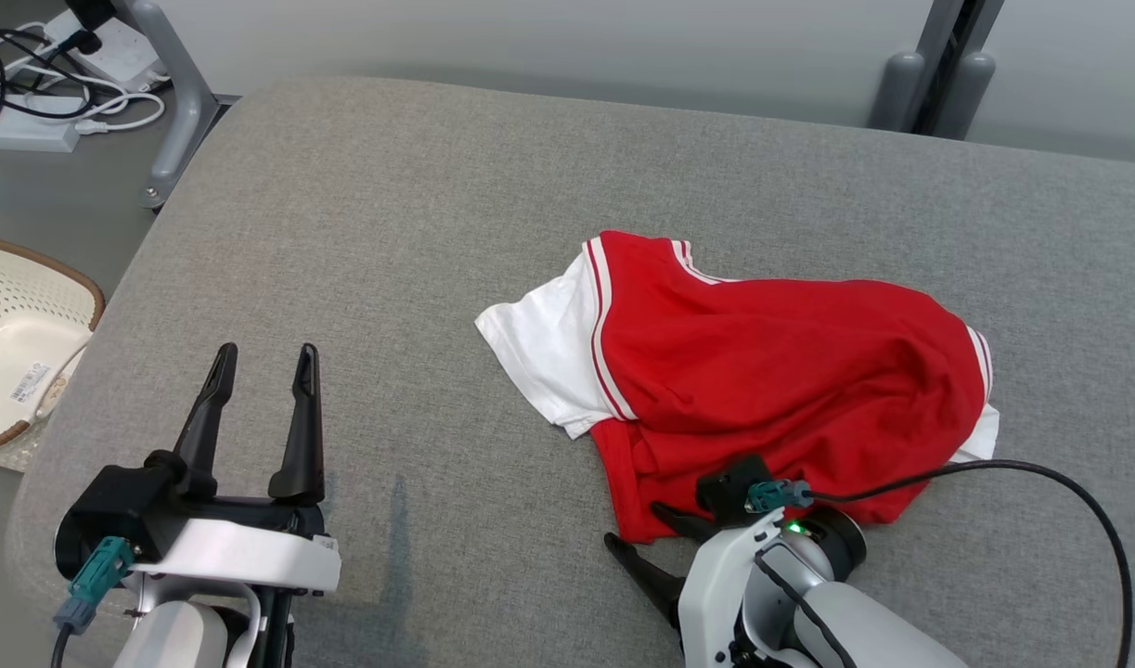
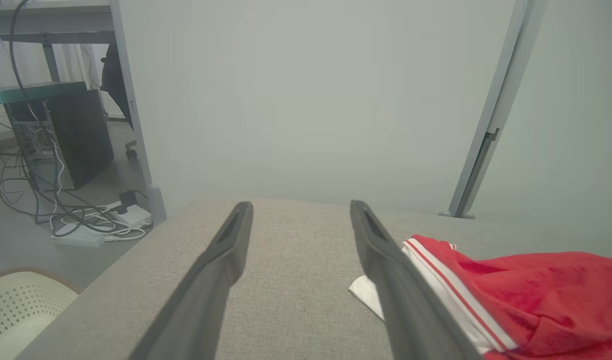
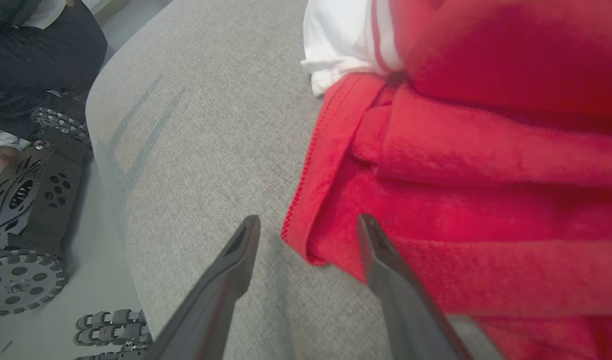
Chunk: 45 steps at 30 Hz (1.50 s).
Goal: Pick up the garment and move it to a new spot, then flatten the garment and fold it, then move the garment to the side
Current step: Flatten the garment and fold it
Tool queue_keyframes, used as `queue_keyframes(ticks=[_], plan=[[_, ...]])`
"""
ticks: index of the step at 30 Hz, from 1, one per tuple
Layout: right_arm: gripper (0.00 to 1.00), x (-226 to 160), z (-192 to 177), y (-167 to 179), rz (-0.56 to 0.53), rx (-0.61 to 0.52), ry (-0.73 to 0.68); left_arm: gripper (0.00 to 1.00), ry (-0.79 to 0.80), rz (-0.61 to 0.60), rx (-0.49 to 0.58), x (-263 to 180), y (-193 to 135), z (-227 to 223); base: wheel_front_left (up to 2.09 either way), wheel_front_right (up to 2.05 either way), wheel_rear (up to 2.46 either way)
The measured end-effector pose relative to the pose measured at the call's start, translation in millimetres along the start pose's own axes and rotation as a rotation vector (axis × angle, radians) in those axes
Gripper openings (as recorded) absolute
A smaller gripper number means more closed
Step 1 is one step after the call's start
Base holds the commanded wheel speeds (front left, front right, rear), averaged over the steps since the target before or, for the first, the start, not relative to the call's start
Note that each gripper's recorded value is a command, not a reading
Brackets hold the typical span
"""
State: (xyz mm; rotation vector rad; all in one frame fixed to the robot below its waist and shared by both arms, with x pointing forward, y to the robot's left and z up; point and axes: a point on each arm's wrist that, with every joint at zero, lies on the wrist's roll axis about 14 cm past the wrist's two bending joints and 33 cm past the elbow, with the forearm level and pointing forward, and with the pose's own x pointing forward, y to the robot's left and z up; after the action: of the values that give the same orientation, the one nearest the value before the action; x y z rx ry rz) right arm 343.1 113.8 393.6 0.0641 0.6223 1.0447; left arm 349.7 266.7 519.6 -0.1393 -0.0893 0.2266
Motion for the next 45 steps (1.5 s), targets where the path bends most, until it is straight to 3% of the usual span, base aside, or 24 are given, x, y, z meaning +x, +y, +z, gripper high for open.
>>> queue_keyframes(ticks=[1, 2, 7, 16, 25, 33, 38, 45], plan=[[0.01, 1.3, 0.0, 1.8, 0.006, 0.000, 0.000, 1.00, 0.001, 0.002, -0.002, 0.5, 0.1, -0.8, 0.00, 0.00, 0.00], [0.00, 2.1, -1.4, 3.8, 0.013, -0.003, 0.009, 1.00, 0.002, 0.000, -0.003, 1.0, -0.3, -1.7, 0.00, 0.00, 0.00], [0.00, -0.8, -1.7, 5.3, 0.027, -0.001, 0.005, 1.00, 0.002, -0.022, -0.007, 8.2, -6.6, -3.8, 0.00, 0.00, 0.00], [0.00, -32.5, 57.2, -14.0, 0.011, -0.024, -0.180, 1.00, -0.005, -0.066, -0.013, 19.2, -22.1, -5.4, 0.00, 0.00, 0.00], [0.00, -114.7, 133.4, -43.9, -0.058, -0.001, -0.385, 1.00, -0.016, -0.120, -0.020, 23.6, -39.7, -4.5, 0.00, 0.00, 0.00], [0.00, -191.4, 183.6, -76.4, -0.194, 0.019, -0.598, 1.00, -0.013, -0.153, -0.030, 27.7, -52.6, -7.3, 0.00, 0.00, 0.00], [0.00, -237.7, 178.4, -130.9, -0.379, 0.113, -0.683, 1.00, -0.001, -0.168, -0.027, 30.7, -57.5, -12.8, 0.00, 0.00, 0.00], [0.00, -256.8, 104.4, -211.7, -0.633, 0.324, -0.605, 1.00, 0.017, -0.189, -0.025, 39.5, -65.0, -21.5, 0.00, 0.00, 0.00]])
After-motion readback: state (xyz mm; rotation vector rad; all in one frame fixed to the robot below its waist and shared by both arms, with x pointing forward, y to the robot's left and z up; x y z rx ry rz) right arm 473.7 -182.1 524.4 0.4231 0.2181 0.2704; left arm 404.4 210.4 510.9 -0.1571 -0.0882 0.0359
